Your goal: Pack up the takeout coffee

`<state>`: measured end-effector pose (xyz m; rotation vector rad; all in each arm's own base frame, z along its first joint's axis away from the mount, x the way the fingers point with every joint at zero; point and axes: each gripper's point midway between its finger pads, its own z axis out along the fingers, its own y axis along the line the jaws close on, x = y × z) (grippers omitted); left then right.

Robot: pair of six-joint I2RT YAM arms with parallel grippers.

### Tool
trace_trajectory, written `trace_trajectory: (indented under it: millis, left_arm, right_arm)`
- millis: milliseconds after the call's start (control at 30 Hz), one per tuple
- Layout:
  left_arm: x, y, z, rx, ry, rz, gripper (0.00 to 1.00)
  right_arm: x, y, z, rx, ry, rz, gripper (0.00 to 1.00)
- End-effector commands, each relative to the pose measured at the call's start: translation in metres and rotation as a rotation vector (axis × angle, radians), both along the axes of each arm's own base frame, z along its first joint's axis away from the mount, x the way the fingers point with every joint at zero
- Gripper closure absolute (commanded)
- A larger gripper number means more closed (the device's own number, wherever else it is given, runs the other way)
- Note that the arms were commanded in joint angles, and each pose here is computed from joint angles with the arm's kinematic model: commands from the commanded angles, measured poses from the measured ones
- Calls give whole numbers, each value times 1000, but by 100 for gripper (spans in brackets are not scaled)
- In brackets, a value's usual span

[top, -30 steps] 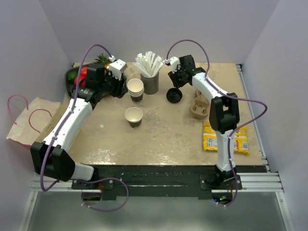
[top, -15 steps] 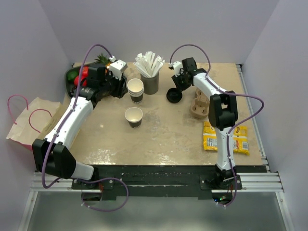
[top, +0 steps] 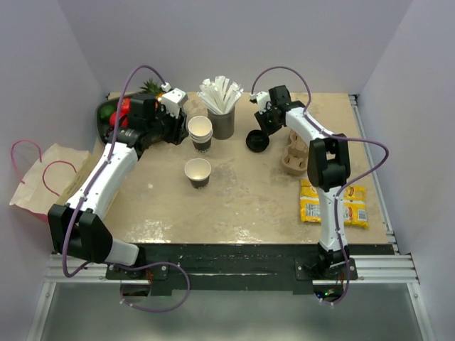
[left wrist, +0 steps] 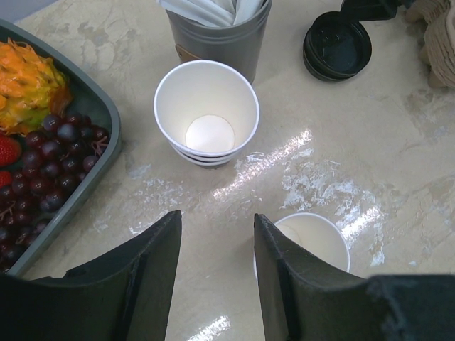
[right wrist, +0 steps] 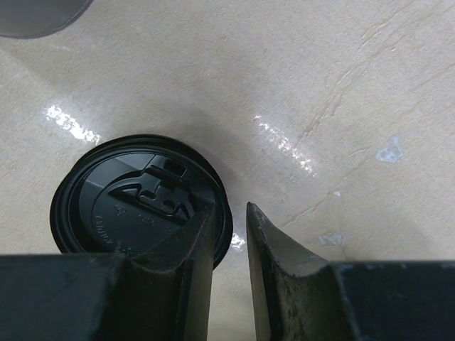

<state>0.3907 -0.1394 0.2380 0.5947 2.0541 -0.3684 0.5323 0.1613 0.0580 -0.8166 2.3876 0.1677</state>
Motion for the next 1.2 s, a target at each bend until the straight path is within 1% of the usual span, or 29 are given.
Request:
trace_trajectory:
  millis: [0, 67, 300, 467, 600, 667, 700, 1000, 1167]
  left_arm:
    - [9, -1, 21, -18, -61, -7, 50]
    - [9, -1, 21, -18, -61, -7, 50]
    - [9, -2, 23, -21, -63, -10, 50]
    - [9, -2, 22, -26, -59, -12, 50]
    - [8, -3, 21, -25, -60, -19, 50]
    - [7, -3, 21, -24, -61, -23, 50]
    - [6, -3, 19, -22, -58, -27, 50]
    - [3, -7, 22, -30, -64, -54, 50]
    - [1, -9, 21, -37, -60, -71, 50]
  right_arm:
    - [6, 2, 9, 46, -3, -2, 73]
    - [5, 3, 9, 58, 4, -3, 73]
    - [7, 2, 13, 61, -6, -10, 80]
    - [8, 1, 22, 59, -25, -19, 87]
    - [9, -3, 30, 49, -44, -31, 89]
    - [9, -3, 33, 46, -52, -30, 94]
    - [9, -5, 38, 46, -62, -33, 100]
    - [5, -7, 63, 54, -101, -46, 100]
    - [3, -11, 69, 38, -116, -50, 100]
